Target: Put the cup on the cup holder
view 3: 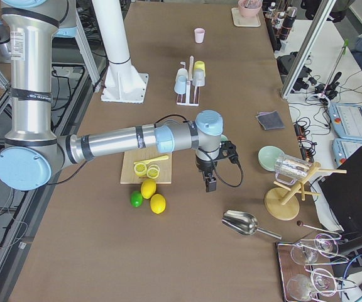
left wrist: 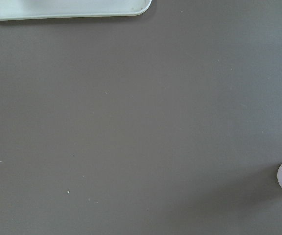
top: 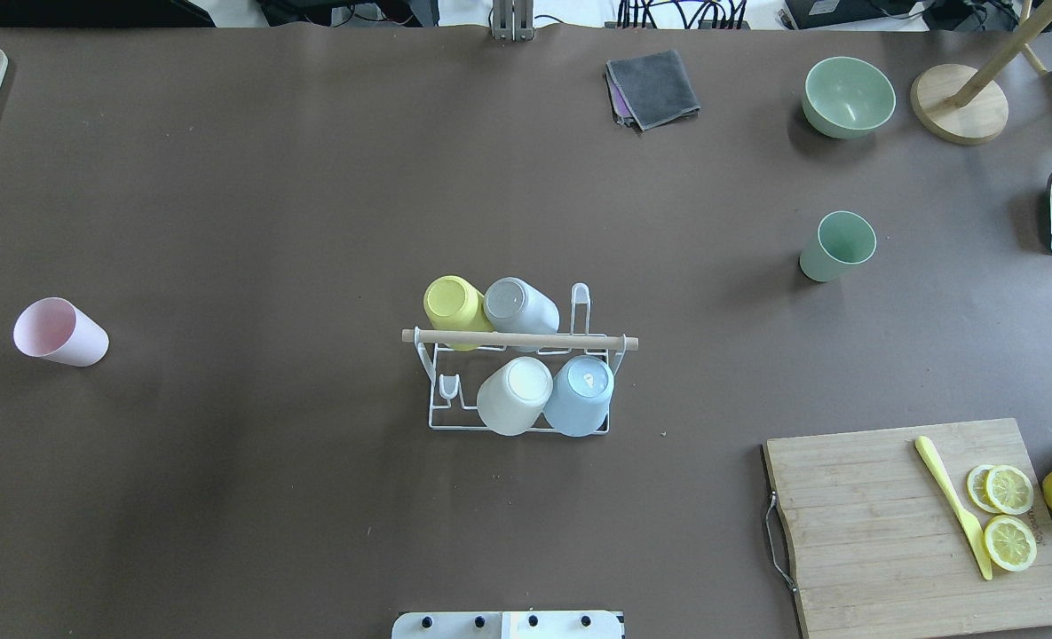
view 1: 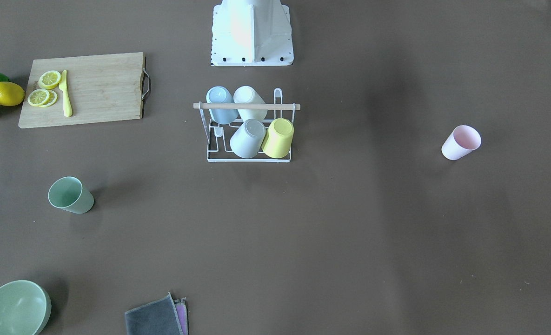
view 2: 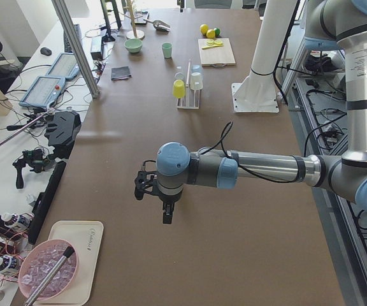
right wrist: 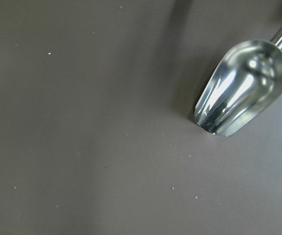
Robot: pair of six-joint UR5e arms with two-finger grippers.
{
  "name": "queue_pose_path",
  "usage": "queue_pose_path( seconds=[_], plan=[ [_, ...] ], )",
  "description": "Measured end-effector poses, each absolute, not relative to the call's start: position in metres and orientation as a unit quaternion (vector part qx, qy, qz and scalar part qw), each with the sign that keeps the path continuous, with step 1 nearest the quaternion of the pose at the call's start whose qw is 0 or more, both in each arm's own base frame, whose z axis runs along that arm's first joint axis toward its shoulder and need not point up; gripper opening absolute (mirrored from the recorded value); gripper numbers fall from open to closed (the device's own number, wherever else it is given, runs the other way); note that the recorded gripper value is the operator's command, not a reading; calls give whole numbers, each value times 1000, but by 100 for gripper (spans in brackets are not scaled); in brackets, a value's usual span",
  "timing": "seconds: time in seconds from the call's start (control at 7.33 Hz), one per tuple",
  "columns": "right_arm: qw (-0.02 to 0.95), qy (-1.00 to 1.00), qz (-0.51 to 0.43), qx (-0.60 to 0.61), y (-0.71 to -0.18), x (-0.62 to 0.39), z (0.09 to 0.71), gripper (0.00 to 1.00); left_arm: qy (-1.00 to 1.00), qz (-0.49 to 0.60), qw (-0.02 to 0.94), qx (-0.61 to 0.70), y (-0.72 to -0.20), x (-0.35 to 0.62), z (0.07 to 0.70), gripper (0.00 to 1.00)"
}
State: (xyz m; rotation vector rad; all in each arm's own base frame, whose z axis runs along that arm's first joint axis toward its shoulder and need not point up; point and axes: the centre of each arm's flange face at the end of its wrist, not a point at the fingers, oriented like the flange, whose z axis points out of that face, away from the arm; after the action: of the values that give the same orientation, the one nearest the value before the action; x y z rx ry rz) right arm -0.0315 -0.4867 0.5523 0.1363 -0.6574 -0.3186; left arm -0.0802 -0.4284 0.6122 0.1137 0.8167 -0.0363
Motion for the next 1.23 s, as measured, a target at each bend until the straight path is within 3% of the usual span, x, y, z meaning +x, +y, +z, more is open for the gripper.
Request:
queue_pose_path(
  seconds=[0.82, 1.23],
  plan=[
    [928, -237, -288, 8, -540, -168, 451, 100, 397, -22, 917, 42, -429, -79, 612, 99],
    [912, -222, -345, -23, -569, -221, 405, 100, 385, -19, 922, -32, -488, -52, 566, 99]
  ],
)
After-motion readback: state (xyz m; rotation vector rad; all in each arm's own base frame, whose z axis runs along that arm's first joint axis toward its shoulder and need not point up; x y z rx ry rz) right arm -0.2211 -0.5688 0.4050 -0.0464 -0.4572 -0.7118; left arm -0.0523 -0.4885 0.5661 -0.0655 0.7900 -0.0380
